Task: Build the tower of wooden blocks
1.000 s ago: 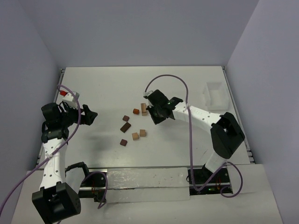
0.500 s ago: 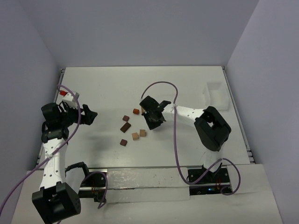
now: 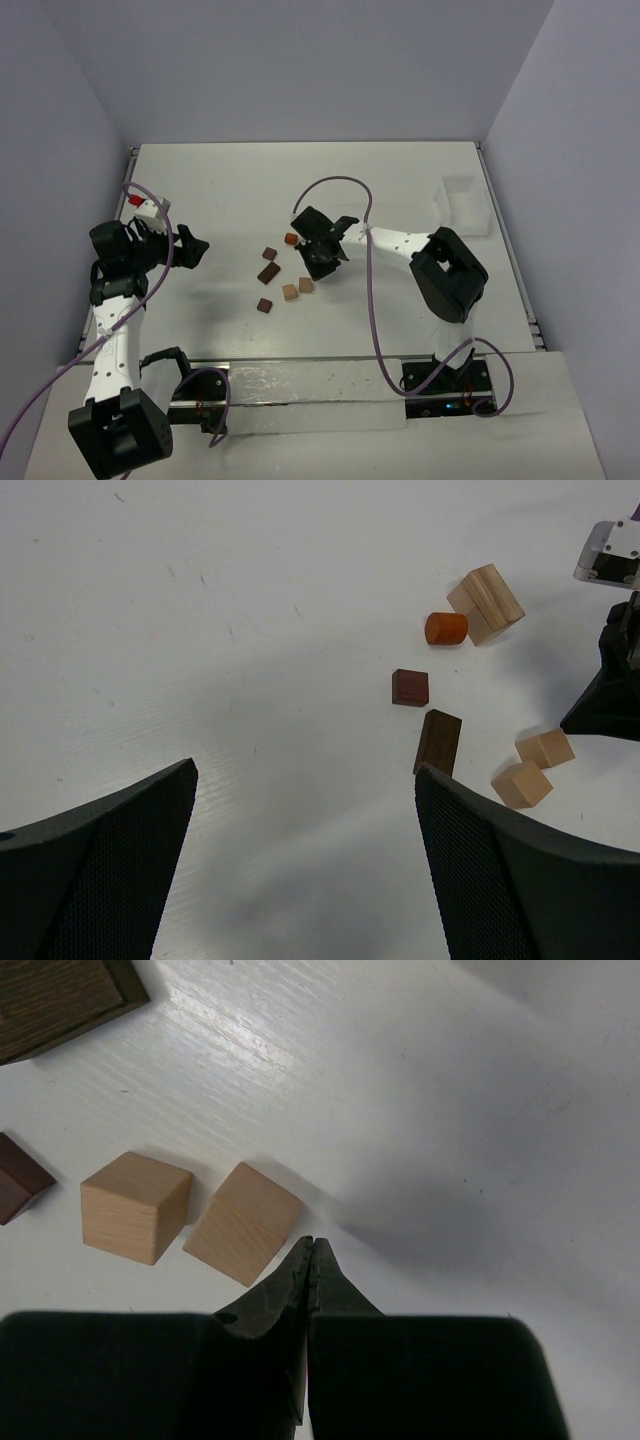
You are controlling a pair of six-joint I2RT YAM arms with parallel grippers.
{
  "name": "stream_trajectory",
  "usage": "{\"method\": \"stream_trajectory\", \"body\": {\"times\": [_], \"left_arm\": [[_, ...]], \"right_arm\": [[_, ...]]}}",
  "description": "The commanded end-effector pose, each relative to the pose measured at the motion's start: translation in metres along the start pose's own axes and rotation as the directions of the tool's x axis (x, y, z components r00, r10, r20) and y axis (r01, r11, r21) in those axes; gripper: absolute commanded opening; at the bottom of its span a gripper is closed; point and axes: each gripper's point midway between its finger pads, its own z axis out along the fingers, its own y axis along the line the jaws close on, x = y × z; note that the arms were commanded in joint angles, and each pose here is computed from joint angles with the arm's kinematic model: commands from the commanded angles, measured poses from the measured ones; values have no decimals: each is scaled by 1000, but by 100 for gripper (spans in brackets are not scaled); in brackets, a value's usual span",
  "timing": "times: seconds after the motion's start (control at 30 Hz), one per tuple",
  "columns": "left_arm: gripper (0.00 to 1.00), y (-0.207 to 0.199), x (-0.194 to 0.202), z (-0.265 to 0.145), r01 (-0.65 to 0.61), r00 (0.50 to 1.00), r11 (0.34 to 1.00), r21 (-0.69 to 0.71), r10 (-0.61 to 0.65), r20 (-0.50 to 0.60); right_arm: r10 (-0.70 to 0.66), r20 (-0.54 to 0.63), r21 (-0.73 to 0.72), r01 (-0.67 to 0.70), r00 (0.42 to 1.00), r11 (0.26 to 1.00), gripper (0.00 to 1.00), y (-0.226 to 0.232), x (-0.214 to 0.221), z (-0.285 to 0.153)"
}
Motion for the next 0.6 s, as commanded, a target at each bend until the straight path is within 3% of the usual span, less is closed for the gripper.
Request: {"method": "stream_trajectory", "body": {"times": [0.0, 0.57], "left_arm": [[96, 2, -9, 1, -25, 999, 1000, -3, 25, 34], [96, 2, -9, 1, -26, 999, 1000, -1, 26, 35]], "right_arm": [[-6, 9, -31, 6, 1000, 999, 0, 13, -9, 2], [-54, 20, -58, 55, 998, 997, 0, 28, -10, 0]]}}
